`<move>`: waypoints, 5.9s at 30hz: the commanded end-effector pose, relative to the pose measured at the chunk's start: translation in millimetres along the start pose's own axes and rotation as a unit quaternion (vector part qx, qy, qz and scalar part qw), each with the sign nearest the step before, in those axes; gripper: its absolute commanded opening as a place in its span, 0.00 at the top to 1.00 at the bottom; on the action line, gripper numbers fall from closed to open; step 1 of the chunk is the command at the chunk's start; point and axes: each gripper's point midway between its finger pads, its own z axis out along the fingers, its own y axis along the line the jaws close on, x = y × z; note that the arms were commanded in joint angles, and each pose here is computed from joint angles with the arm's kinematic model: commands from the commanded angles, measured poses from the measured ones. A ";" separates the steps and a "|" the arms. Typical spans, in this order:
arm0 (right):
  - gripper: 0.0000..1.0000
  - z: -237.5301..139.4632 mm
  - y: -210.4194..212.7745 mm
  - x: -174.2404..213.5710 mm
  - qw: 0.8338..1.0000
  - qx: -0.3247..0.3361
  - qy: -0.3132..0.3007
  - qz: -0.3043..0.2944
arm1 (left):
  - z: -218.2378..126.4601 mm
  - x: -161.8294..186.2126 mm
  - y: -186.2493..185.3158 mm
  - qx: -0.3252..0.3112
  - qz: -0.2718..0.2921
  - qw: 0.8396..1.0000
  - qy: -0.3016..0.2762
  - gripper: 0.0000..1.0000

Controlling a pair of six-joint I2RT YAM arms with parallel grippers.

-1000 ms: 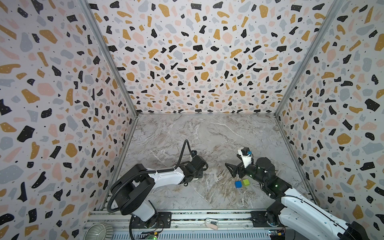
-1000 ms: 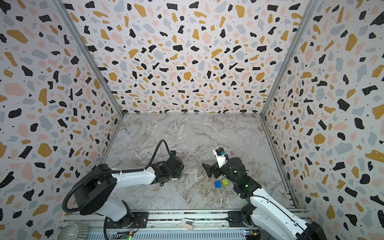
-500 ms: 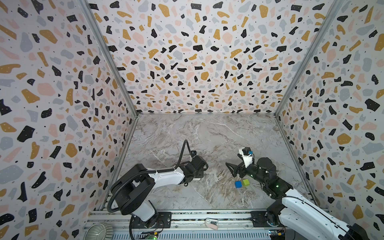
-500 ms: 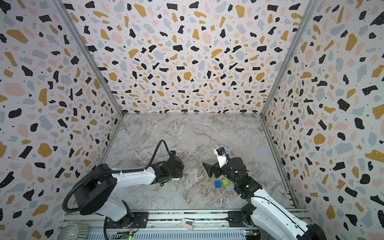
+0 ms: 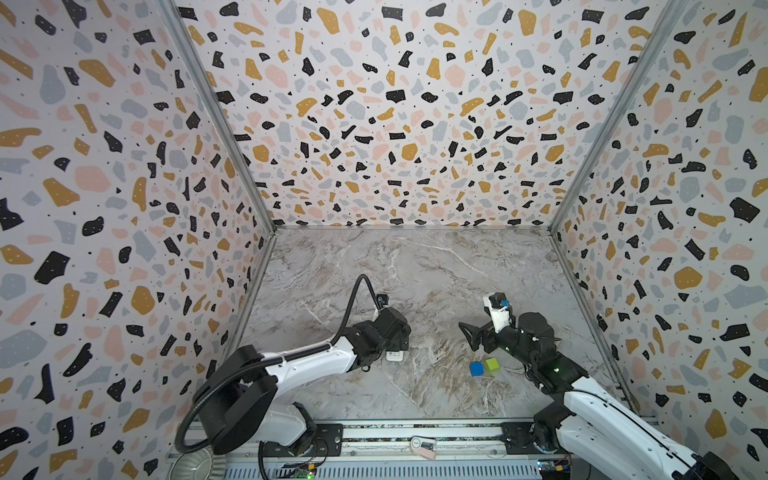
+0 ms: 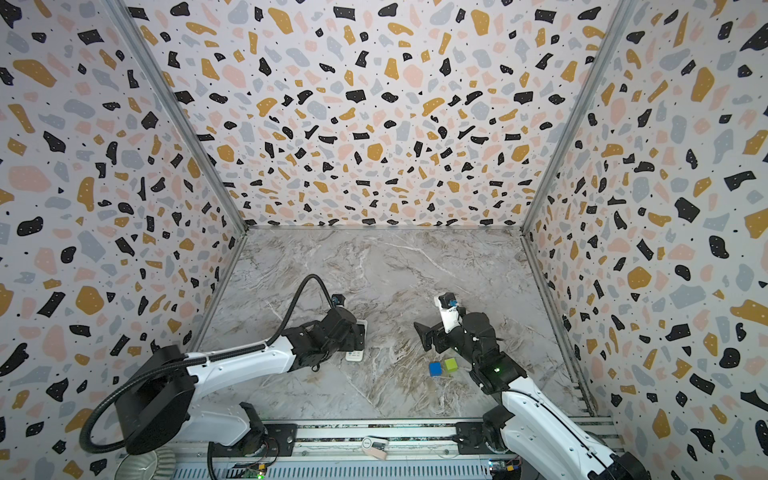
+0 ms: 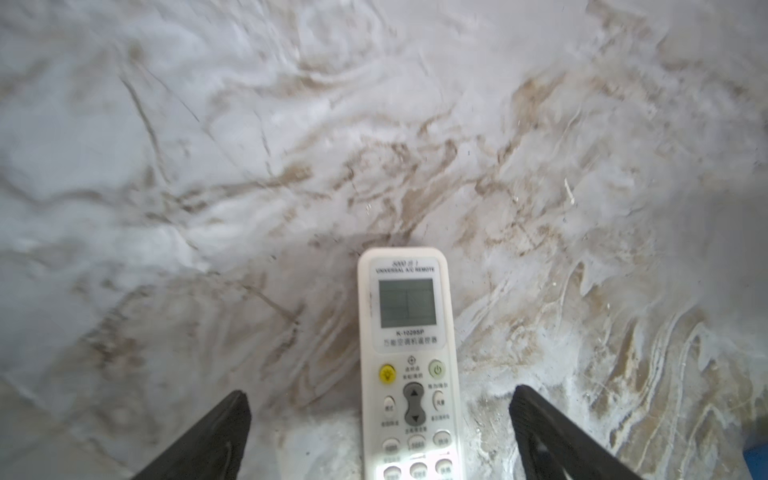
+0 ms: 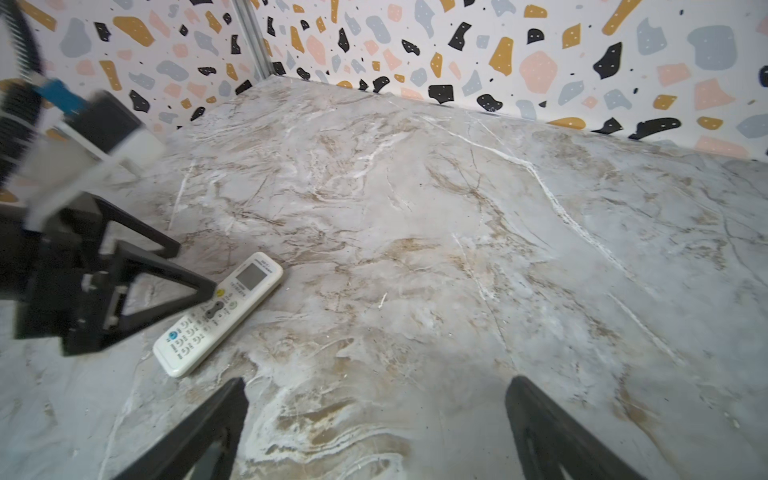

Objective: Load the batteries into the remote control

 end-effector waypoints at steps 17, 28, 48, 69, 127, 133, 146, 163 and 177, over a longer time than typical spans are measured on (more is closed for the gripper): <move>0.01 -32.4 -120.8 -17.7 0.951 0.280 -0.119 0.046 | -109.1 -82.3 216.9 -0.398 -0.113 0.863 -0.289 0.00; 0.01 -40.6 -149.3 2.6 0.929 0.342 -0.138 -0.018 | -101.2 -76.7 233.8 -0.456 -0.080 0.823 -0.329 0.01; 0.01 -8.9 -181.2 12.6 0.932 0.327 -0.158 -0.015 | -86.5 -76.5 236.2 -0.344 -0.055 0.846 -0.404 0.00; 0.01 12.4 -194.0 20.2 0.944 0.311 -0.113 0.000 | -45.8 -95.1 239.9 -0.346 -0.029 0.873 -0.344 0.00; 0.01 5.2 -179.0 13.7 0.935 0.325 -0.137 -0.032 | -56.3 -79.3 252.8 -0.318 -0.064 0.866 -0.382 0.01; 0.01 1.9 -179.3 13.1 0.934 0.327 -0.142 -0.030 | -56.0 -79.0 252.9 -0.318 -0.064 0.866 -0.381 0.01; 0.01 9.1 -195.1 20.8 0.939 0.325 -0.115 0.002 | -55.8 -79.9 252.6 -0.317 -0.064 0.866 -0.382 0.01; 0.01 9.1 -184.7 18.6 0.937 0.326 -0.121 -0.021 | -56.0 -79.3 252.6 -0.317 -0.064 0.866 -0.382 0.01; 0.01 13.4 -193.3 20.1 0.942 0.315 -0.111 -0.003 | -55.9 -79.1 252.7 -0.318 -0.064 0.866 -0.381 0.01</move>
